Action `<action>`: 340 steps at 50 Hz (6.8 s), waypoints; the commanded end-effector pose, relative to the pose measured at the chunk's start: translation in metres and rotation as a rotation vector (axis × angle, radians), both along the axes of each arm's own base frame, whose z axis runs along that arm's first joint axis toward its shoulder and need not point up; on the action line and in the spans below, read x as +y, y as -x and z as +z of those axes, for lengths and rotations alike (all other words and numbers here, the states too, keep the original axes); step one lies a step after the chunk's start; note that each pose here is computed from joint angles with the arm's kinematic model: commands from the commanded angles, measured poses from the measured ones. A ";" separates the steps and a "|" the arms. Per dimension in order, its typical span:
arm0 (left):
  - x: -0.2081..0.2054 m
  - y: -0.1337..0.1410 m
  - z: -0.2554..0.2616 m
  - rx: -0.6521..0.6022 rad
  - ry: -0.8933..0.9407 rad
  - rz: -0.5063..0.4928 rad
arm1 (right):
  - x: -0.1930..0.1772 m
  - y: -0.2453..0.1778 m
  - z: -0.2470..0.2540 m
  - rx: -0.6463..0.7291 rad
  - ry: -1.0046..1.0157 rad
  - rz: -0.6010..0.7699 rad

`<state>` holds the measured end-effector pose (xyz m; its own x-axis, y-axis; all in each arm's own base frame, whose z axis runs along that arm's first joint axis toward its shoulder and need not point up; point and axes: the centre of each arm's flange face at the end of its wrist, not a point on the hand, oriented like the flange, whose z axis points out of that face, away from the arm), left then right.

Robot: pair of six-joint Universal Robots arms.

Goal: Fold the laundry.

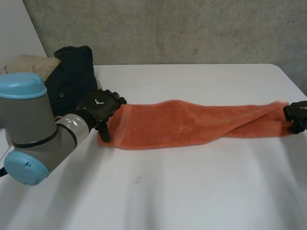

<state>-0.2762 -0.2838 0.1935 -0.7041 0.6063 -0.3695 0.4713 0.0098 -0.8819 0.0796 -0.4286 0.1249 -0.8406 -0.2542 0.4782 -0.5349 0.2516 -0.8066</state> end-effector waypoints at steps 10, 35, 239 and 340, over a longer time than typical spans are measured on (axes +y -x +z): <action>0.001 -0.007 0.006 0.018 -0.003 0.026 | -0.037 0.112 0.016 0.220 0.096 -0.211; 0.008 -0.018 0.016 0.029 0.010 0.050 | 0.089 -0.213 0.080 0.210 0.558 0.816; 0.019 0.095 0.068 0.231 -0.023 -0.155 | 0.113 -0.162 0.069 -0.492 -0.025 0.104; 0.096 0.062 0.100 0.421 -0.154 -0.463 | -0.096 0.042 0.030 -0.229 0.247 -0.199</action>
